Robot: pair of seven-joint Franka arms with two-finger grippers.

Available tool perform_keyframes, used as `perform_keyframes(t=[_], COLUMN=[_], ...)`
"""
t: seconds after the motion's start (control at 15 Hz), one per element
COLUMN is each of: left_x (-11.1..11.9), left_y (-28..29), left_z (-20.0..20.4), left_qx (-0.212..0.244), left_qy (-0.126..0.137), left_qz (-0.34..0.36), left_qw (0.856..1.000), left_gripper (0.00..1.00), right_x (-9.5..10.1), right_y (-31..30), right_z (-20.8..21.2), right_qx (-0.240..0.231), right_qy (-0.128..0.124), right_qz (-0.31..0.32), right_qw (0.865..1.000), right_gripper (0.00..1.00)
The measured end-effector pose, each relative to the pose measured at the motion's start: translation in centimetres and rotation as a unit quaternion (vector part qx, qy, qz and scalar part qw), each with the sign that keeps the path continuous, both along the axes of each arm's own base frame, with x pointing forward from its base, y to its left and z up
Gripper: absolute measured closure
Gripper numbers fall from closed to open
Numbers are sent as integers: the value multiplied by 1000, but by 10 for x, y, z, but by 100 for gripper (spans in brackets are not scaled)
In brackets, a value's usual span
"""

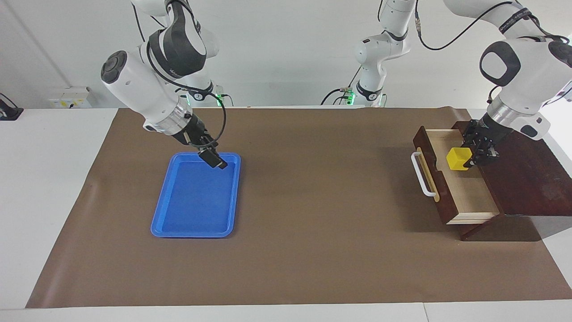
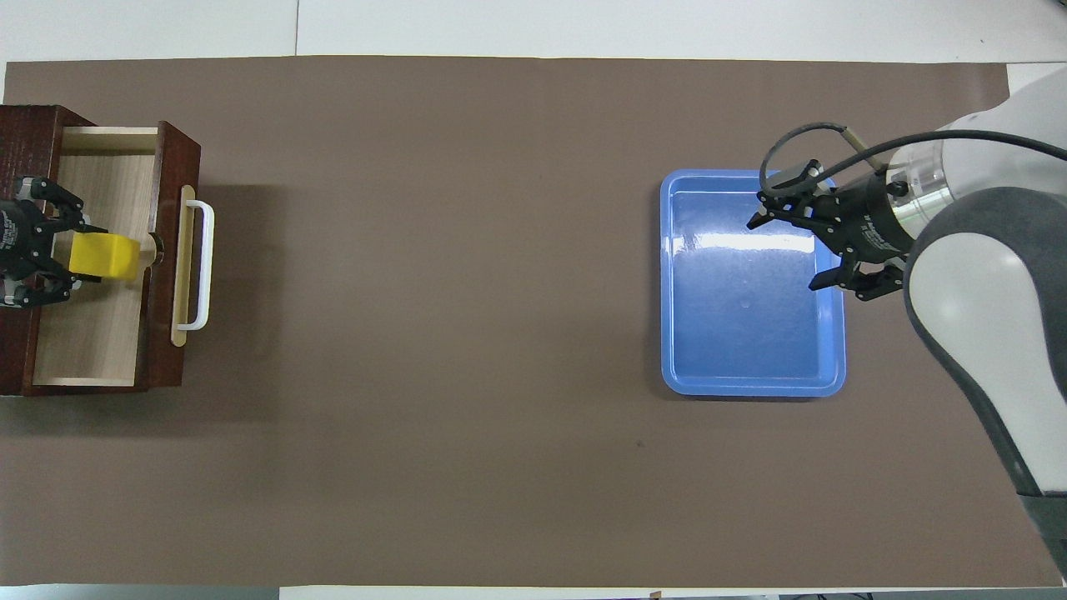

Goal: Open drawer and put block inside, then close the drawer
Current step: 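Place the block in the drawer with the left gripper while the right retracts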

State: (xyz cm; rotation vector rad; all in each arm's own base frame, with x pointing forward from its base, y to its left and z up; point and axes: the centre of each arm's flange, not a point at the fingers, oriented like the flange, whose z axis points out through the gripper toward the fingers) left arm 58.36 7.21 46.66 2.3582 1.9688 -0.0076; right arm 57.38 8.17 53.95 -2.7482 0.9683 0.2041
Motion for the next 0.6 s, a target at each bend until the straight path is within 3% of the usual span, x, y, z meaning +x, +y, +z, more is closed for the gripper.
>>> perform_keyframes(t=[0.2, 0.27, 0.47, 0.53, 0.6], left_x=[-7, -8, -9, -7, -6], left_y=[-2, -2, -2, -2, -2], left_z=[-19, -20, -14, -7, 4], left_qx=[-1, -1, 1, 2, 2], left_qy=[10, 11, 4, -2, -6], left_qz=[-2, -2, -1, 1, 7], left_qw=[1000, 1000, 1000, 1000, 1000], left_gripper=[44, 40, 7, 0, 0], right_x=[-14, -18, -31, -34, -36], right_y=[-29, -38, -56, -60, -63], right_z=[23, 32, 59, 70, 81], right_qx=[-57, -74, -113, -122, -127], right_qy=[-34, -44, -60, -63, -64], right_qz=[136, 176, 266, 287, 302], right_qw=[988, 981, 955, 948, 943], right_gripper=[0, 0, 0, 0, 0])
